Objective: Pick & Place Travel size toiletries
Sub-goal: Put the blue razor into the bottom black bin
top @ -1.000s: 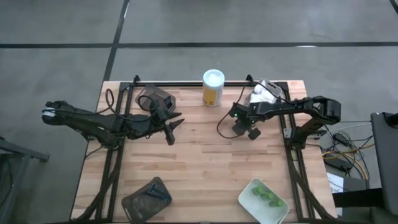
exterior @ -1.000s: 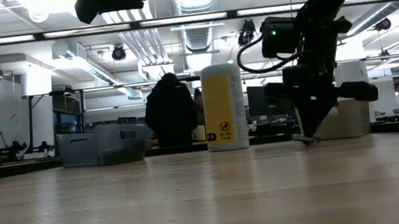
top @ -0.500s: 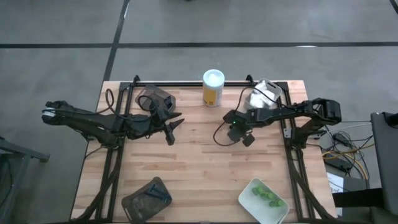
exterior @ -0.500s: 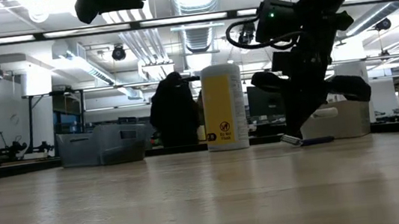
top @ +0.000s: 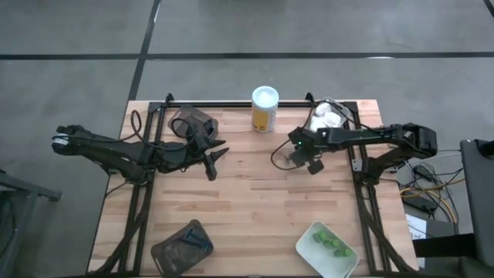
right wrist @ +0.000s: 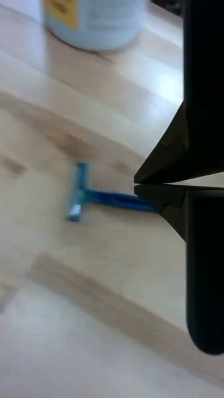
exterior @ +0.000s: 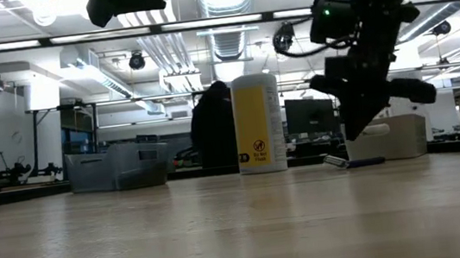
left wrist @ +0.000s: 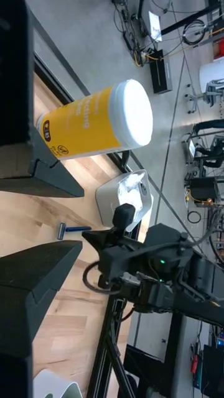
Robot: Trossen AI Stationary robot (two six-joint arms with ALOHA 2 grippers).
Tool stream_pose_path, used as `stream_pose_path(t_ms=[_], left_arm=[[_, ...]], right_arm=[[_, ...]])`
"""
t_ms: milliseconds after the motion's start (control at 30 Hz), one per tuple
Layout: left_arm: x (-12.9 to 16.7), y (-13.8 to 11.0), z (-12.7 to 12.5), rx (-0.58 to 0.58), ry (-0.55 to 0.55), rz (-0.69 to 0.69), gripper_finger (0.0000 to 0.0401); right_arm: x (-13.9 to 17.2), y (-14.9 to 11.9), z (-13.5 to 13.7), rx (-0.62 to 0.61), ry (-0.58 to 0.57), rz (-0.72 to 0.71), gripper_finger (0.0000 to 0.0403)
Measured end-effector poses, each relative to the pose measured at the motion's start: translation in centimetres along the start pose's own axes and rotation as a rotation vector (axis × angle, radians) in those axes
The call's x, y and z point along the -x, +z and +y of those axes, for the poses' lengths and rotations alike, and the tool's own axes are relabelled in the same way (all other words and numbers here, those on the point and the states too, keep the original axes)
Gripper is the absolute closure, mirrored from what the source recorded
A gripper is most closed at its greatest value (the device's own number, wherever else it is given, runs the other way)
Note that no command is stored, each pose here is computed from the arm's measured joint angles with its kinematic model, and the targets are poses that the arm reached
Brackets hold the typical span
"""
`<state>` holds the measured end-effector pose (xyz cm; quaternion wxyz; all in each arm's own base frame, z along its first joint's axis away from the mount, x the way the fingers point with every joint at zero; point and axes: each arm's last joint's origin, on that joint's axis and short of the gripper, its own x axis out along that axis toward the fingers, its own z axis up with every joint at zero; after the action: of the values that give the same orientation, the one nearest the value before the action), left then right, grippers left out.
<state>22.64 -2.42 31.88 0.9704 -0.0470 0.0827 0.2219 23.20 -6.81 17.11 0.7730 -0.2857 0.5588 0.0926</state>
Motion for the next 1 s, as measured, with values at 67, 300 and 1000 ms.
stream_pose_path(t_ms=[67, 300, 1000], left_arm=[[0.0, 0.0, 0.0, 0.0, 0.0, 0.0, 0.0274], [0.0, 0.0, 0.0, 0.0, 0.001, 0.0, 0.0274], [0.0, 0.0, 0.0, 0.002, 0.002, -0.001, 0.0274]], right_arm=[[-0.4, -0.7, 0.3, -0.012, 0.009, 0.016, 0.0394], [-2.1, -1.9, 1.6, 0.059, 0.055, 0.064, 0.0394], [-2.5, -1.0, 0.5, 0.071, 0.017, 0.036, 0.0394]])
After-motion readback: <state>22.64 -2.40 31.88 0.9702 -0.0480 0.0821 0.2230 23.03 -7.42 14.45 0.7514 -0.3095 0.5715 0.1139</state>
